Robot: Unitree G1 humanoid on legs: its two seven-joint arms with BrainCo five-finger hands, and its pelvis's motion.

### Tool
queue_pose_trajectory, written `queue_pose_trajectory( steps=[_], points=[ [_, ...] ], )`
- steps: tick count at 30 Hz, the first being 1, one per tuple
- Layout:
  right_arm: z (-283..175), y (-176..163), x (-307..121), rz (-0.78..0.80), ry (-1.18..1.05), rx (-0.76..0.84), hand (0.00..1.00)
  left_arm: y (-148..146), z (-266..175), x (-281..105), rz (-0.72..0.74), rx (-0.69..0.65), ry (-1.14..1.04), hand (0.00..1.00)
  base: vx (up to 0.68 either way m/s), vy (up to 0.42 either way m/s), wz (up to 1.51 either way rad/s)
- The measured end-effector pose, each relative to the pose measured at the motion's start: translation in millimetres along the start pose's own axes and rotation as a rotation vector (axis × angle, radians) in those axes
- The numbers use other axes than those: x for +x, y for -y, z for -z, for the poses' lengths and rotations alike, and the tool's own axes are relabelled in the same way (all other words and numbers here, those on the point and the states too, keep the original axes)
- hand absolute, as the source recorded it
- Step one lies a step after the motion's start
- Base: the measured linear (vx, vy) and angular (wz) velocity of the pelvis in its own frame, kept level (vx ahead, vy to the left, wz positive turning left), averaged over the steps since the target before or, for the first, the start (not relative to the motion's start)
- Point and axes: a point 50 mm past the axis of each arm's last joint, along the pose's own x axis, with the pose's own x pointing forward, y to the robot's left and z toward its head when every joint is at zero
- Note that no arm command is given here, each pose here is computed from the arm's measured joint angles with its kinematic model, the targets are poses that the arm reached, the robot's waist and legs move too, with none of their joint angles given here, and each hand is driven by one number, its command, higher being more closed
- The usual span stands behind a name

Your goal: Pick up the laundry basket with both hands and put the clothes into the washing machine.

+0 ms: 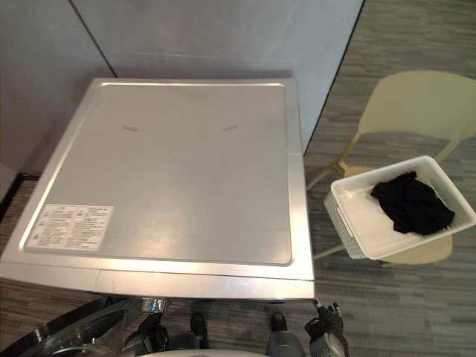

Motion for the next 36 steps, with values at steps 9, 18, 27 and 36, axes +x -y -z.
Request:
queue_pose_trajectory(
  steps=[9, 18, 27, 36],
  points=[
    [-3.5, 11.2, 1.3, 0.044, 0.010, 0.031, 0.00, 9.6, -1.1, -2.3, 0.045, -0.018, 0.032, 0.00, -0.12, 0.002, 0.23],
    [20.7, 6.6, -3.8, 0.038, -0.088, 0.013, 0.00, 4.8, -4.2, -1.1, 0.051, 0.154, 0.041, 0.00, -0.15, 0.043, -0.24],
    [38.7, 10.4, -12.3, 0.011, -0.133, -0.067, 0.00, -15.4, -20.5, 3.7, -0.002, 0.320, 0.061, 0.00, -0.09, -0.044, -0.52],
    [41.2, 16.7, -11.0, -0.002, -0.175, -0.157, 0.00, -22.8, -31.3, 4.4, -0.031, 0.299, 0.091, 0.00, 0.04, -0.060, -0.85]
  ],
)
